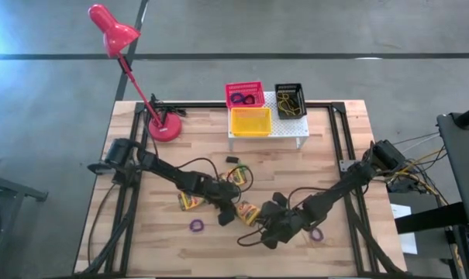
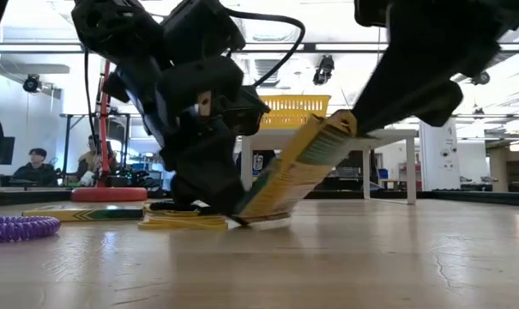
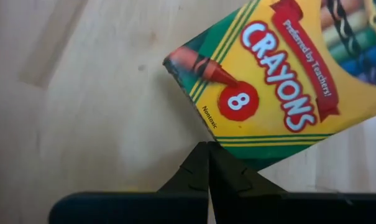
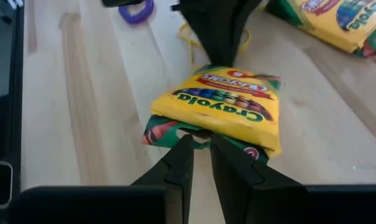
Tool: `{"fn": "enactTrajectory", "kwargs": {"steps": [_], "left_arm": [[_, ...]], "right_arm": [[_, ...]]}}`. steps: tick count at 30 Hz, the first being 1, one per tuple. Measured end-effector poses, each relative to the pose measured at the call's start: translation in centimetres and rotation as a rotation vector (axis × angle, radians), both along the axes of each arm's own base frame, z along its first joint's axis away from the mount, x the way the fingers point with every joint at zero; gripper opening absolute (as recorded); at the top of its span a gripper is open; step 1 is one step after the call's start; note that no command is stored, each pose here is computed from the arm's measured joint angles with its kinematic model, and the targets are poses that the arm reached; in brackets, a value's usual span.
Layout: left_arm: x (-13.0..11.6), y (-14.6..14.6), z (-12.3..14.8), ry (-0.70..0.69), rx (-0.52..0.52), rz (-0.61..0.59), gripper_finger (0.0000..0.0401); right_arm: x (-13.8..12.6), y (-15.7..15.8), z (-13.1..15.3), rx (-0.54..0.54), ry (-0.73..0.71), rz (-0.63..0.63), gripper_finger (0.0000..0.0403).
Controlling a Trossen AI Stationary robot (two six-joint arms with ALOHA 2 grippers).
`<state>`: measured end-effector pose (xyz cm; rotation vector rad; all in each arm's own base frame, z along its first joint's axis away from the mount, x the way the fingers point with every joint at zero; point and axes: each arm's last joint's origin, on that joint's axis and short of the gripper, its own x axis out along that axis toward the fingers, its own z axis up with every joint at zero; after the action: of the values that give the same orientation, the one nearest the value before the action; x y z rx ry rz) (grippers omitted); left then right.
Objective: Pick & Place Office Desk Supplies
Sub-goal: Put the crayon box into the yellow bin on the shelf
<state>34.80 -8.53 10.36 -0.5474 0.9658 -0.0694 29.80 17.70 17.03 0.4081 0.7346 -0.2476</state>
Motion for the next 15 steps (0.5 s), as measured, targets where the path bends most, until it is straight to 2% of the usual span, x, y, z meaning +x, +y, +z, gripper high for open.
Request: {"fn": "enactTrajectory", "kwargs": {"steps": [5,15], "left_arm": [[-0.7,-0.1,0.6,0.051,-0.007,-0.013,0.0001],[-0.8,-0.5,0.9,0.048,0.0,-0.015,0.0001]], "right_arm": [[0.6,0.0,0.9,0.011,-0.026,-0.008,0.0056],[2.3,-1.1,1.8,-0.017,-0.059,-0.012,0.0052]]}}
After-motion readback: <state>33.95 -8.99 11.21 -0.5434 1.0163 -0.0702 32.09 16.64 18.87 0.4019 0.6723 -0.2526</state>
